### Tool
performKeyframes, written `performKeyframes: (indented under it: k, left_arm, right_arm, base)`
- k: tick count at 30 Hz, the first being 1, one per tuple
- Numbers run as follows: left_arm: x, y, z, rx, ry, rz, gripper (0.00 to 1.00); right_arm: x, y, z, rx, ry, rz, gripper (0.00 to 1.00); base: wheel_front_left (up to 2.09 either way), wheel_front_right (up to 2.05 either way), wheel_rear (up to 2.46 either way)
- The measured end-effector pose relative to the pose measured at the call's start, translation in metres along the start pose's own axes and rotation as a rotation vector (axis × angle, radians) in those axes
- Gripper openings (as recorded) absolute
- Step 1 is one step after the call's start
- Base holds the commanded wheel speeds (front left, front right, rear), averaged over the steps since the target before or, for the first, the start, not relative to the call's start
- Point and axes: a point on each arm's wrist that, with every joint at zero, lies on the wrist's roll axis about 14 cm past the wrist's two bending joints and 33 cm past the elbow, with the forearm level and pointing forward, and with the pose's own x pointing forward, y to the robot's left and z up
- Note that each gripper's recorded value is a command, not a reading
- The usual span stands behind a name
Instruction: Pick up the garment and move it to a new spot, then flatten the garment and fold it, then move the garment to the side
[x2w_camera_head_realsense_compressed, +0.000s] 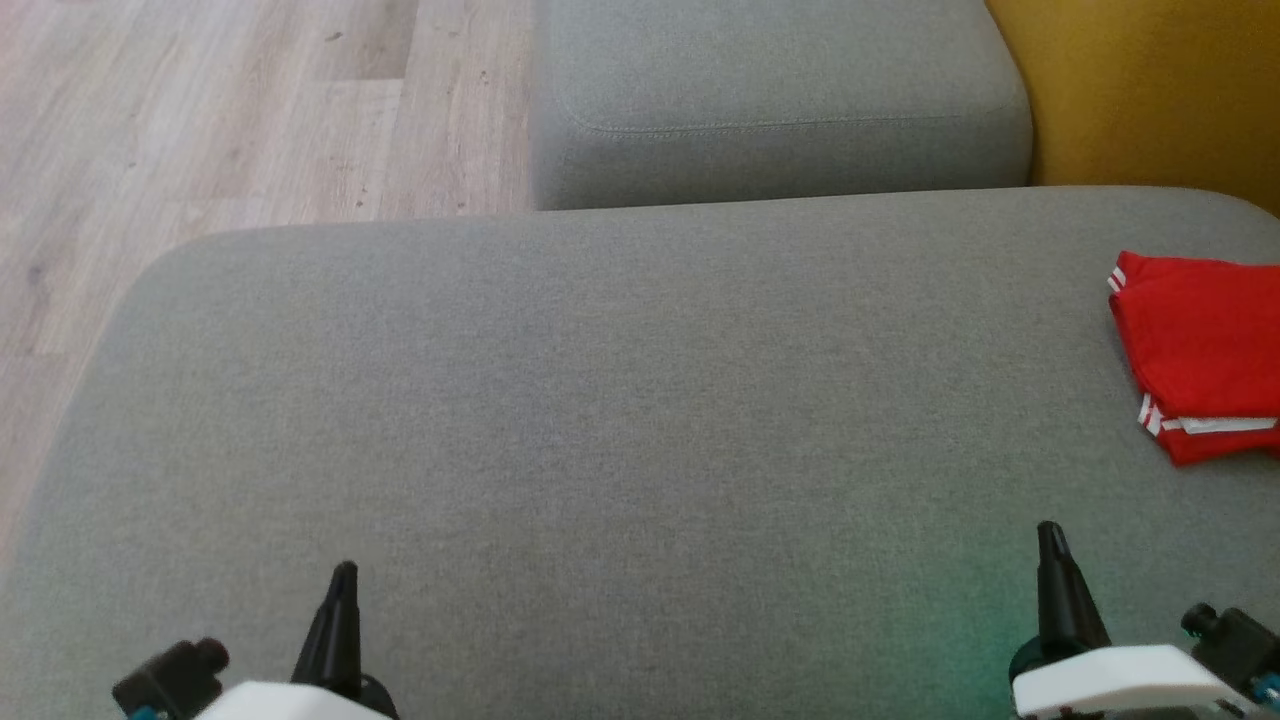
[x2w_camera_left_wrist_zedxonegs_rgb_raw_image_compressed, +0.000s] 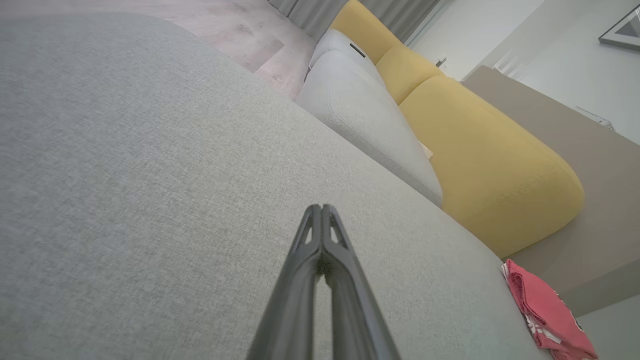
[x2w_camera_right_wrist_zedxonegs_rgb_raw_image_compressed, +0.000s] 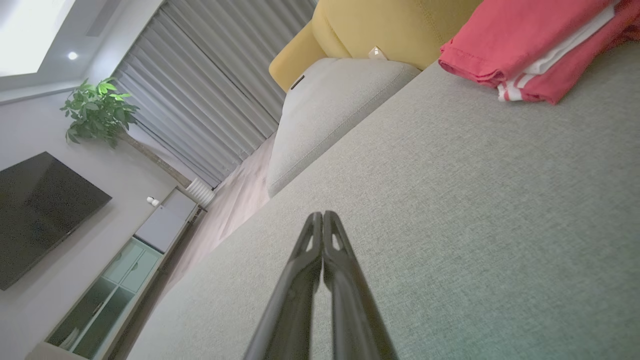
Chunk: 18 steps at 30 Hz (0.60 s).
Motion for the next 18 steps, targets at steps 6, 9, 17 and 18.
performKeyframes:
  k: [6, 9, 17, 18]
  left_arm:
    - [0.008, -0.002, 0.005, -0.071, -0.002, -0.004, 0.0]
    - [0.009, 0.001, 0.003, -0.108, 0.009, 0.005, 0.0]
    - [0.017, 0.002, 0.006, -0.202, 0.012, 0.01, 0.0]
    - [0.018, 0.002, 0.007, -0.215, 0.012, 0.011, 0.0]
  right_arm:
    - [0.003, -0.003, 0.002, 0.07, 0.001, -0.014, 0.0]
    - [0.004, -0.005, 0.003, 0.106, 0.001, -0.021, 0.0]
    - [0.011, -0.004, 0.01, 0.198, -0.014, -0.024, 0.0]
    - [0.011, -0.005, 0.01, 0.211, -0.012, -0.027, 0.0]
  base:
    - [0.0, 0.0, 0.0]
    - [0.0, 0.0, 0.0]
    - [0.0, 0.0, 0.0]
    - [0.0, 0.0, 0.0]
